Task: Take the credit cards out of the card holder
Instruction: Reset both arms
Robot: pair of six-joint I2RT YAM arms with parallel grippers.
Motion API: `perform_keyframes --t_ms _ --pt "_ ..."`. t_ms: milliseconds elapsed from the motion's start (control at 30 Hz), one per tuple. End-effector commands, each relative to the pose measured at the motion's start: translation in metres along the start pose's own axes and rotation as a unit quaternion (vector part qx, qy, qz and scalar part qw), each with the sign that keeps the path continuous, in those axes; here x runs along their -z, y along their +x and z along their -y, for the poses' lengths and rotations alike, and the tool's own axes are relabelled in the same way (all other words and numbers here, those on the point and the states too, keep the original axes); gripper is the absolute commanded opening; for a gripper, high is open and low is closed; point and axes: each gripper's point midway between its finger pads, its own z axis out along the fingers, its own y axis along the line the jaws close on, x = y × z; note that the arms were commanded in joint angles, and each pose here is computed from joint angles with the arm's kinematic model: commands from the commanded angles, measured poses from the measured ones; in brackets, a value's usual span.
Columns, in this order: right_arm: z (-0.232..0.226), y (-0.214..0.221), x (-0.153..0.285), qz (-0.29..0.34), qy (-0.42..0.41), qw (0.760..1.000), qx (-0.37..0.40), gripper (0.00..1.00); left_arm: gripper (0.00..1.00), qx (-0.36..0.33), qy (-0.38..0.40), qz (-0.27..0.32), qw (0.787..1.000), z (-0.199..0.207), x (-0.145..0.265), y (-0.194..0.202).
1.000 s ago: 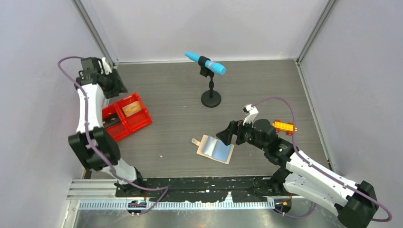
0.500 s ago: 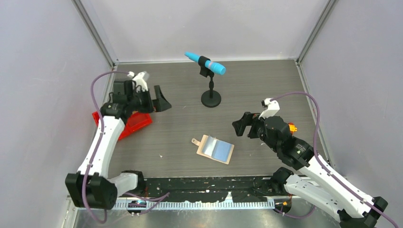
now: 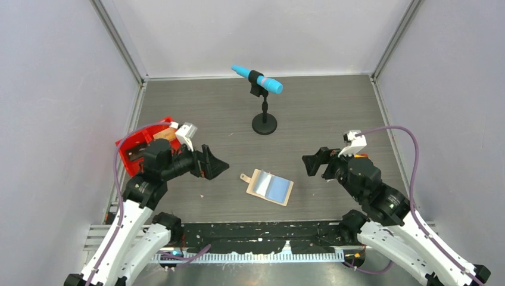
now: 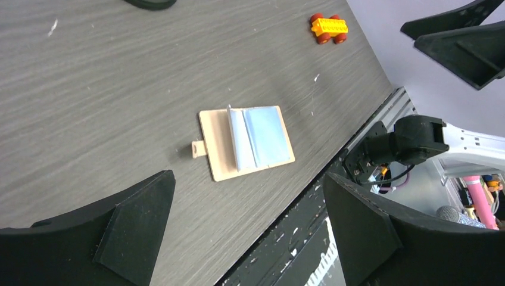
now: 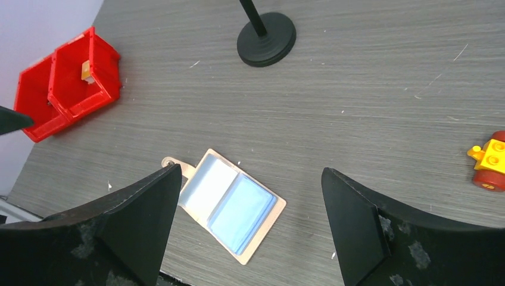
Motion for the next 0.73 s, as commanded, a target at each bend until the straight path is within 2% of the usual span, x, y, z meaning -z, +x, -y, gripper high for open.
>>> perform_keyframes --t_ms 0,267,700 --pt "0.0068 -0.0057 0.0061 0.029 0.002 1.0 0.003 0.95 0.99 -0.003 0.025 0.046 0.999 0.0087 0.0032 -0.0056" --pt "0.0073 0.0003 0.0095 0.043 -0.016 0.999 -0.005 0.96 0.99 0.002 0.042 0.066 0.997 0.0144 0.0064 -0.0058" --pt "0.0102 -0.0042 0.0141 0.05 -0.01 0.999 -0.005 0.95 0.99 0.01 0.053 0.066 0.996 0.0149 0.0 -0.0066"
